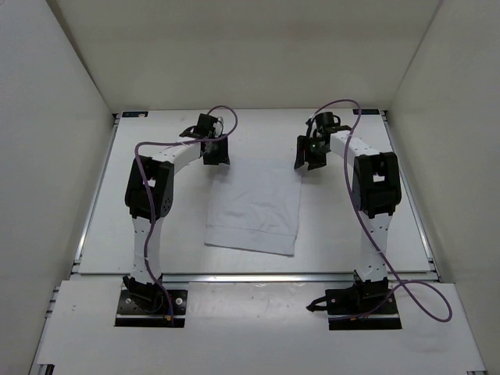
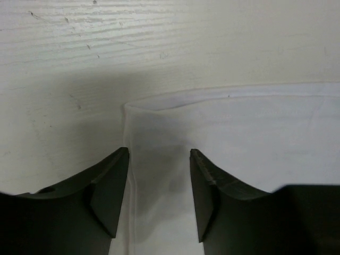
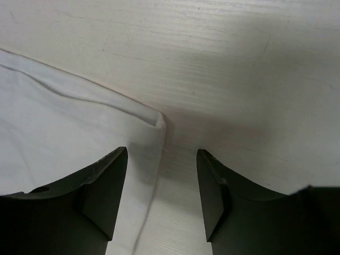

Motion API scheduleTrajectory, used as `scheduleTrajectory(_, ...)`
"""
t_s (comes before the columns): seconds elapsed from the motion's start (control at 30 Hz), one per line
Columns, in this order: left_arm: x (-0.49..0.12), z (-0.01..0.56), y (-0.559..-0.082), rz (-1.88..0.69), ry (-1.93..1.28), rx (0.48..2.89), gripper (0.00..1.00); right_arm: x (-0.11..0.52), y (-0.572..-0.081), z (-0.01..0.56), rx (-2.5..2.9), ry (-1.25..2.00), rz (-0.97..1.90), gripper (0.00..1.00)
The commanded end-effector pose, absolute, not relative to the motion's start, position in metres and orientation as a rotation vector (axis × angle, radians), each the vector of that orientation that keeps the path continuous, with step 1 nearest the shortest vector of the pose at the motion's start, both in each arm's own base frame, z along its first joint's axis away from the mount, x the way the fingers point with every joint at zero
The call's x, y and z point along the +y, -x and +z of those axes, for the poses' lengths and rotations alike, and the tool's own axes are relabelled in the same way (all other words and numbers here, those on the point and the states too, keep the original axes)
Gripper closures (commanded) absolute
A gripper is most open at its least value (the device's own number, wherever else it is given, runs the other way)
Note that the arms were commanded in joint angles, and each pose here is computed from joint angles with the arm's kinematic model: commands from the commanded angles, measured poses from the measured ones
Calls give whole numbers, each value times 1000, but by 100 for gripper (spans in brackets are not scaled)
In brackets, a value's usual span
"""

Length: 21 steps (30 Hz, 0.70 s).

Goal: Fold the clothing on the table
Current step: Fold the skirt

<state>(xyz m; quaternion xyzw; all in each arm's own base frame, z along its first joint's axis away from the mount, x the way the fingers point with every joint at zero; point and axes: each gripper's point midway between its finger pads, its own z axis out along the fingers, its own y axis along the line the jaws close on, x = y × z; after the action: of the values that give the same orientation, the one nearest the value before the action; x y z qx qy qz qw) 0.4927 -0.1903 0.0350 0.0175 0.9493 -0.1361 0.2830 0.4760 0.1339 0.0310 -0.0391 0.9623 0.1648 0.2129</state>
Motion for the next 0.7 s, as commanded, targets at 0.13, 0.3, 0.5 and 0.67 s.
scheduleTrajectory(0.13, -183, 42, -509, -277, -34, 2544, 48, 134, -488, 24, 2679, 125, 458, 58)
scheduleTrajectory(0.3, -186, 40, -508, -246, -42, 2560, 51, 138, -491, 28, 2672, 147, 454, 69)
scheduleTrajectory(0.5, -187, 31, -512, -254, -35, 2577, 80, 144, -493, 29, 2675, 148, 504, 89)
scheduleTrajectory(0.67, -191, 35, -517, -253, -44, 2562, 100, 147, -510, 41, 2643, 150, 538, 100)
